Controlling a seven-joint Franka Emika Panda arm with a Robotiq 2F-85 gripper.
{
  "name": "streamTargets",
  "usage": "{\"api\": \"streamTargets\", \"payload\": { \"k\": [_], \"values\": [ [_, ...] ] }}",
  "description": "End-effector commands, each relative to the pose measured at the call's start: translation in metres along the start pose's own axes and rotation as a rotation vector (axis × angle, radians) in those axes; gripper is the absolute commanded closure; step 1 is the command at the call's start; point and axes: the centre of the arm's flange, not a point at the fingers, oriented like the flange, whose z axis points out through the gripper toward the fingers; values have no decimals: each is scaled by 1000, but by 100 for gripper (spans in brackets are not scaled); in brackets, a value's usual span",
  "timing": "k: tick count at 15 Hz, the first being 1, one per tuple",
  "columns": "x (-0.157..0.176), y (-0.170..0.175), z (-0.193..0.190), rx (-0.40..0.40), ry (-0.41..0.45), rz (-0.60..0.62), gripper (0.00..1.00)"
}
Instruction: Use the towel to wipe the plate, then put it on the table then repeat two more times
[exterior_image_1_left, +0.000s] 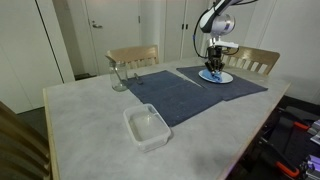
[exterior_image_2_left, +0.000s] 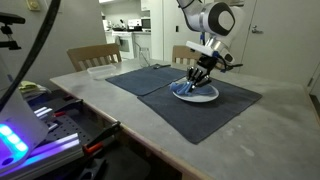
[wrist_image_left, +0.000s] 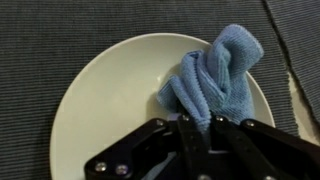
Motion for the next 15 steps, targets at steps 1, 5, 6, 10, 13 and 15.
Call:
{"api": "streamTargets", "payload": {
  "k": [1, 5, 6, 10, 13, 15],
  "values": [
    [5, -7, 20, 116, 1, -107, 97],
    [6, -10, 20, 111, -2, -149, 97],
    [6, -9, 19, 75, -11, -121, 97],
    [6, -7, 14, -18, -9, -49, 97],
    [5, -7, 11, -98, 11, -10, 97],
    [4, -7, 9, -154, 31, 19, 97]
  ]
}}
